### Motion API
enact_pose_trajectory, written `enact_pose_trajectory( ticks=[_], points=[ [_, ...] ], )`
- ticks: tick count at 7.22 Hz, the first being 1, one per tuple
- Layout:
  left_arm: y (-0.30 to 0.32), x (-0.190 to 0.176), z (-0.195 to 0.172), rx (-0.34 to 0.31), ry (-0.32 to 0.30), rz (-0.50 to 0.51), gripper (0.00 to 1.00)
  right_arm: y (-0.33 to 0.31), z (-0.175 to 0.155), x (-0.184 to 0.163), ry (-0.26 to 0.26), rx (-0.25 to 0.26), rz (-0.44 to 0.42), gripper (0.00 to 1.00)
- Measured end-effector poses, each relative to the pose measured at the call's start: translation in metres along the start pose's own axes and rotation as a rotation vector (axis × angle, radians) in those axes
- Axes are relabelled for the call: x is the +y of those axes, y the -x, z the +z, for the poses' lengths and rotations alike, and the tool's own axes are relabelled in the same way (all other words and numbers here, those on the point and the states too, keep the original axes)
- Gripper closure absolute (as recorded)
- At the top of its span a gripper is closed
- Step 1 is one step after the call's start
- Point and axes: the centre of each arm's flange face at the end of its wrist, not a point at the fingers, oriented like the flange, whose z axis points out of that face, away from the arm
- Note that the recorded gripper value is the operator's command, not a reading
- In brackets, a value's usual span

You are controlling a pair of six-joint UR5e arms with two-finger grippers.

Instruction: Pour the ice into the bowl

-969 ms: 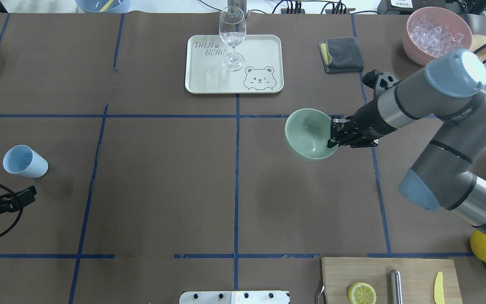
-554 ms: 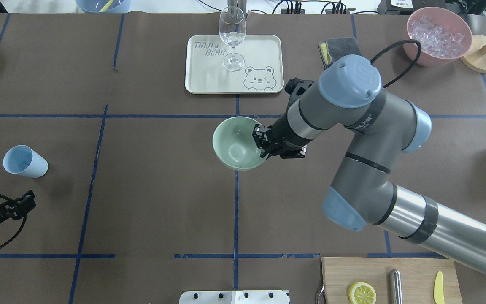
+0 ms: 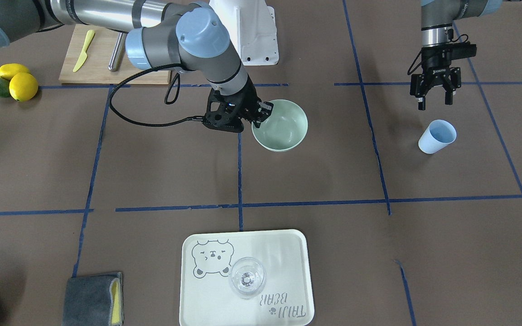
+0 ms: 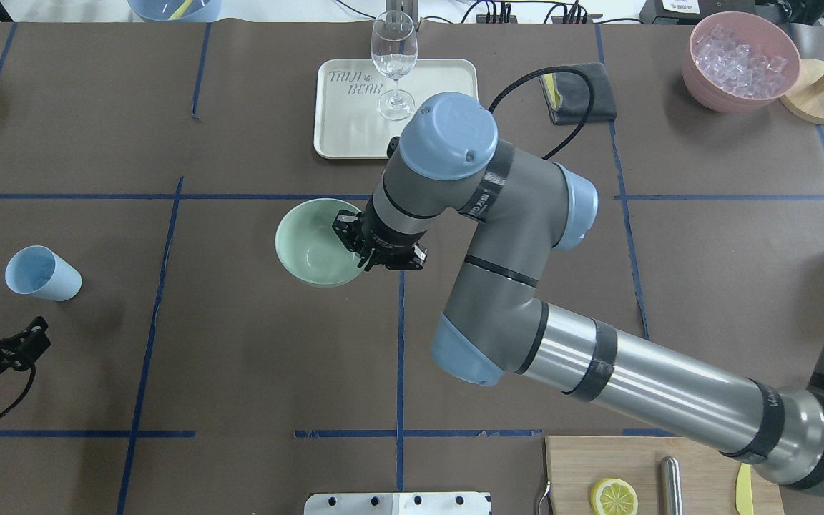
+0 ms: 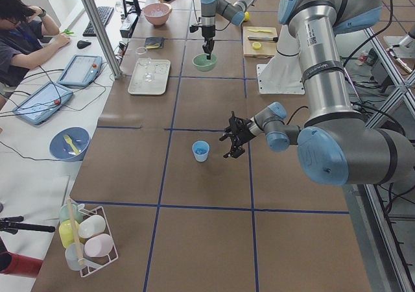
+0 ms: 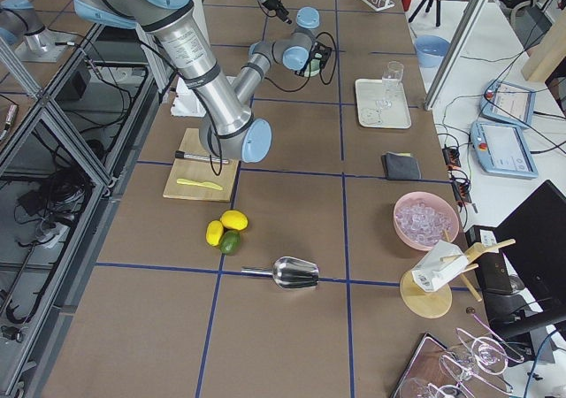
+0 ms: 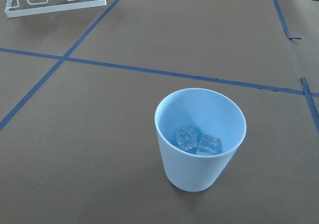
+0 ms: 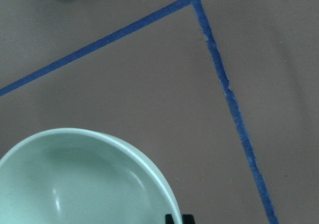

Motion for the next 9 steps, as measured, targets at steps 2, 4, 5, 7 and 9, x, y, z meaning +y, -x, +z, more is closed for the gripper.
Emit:
enact_pose_trajectory(
  ticks=[2, 4, 5, 7, 9],
  points=[
    [0.004, 0.001, 0.009, 0.056, -0.079, -0.028, 0.03, 0.026, 0.019, 0.003, -0.014, 0.018, 0.013, 1.0],
    [-0.008, 0.01, 0.02, 0.076, -0.129, 0.017, 0.03, 0.051, 0.033, 0.005, -0.017, 0.036, 0.022, 1.0],
    [-0.01, 0.015, 0.024, 0.077, -0.147, 0.048, 0.03, 0.062, 0.041, 0.007, -0.015, 0.043, 0.023, 1.0],
    [-0.017, 0.022, 0.031, 0.08, -0.157, 0.065, 0.03, 0.08, 0.064, 0.02, -0.005, 0.049, 0.025, 1.0],
    [-0.022, 0.026, 0.033, 0.084, -0.155, 0.088, 0.03, 0.089, 0.086, 0.034, -0.03, 0.057, 0.018, 1.0]
  ],
)
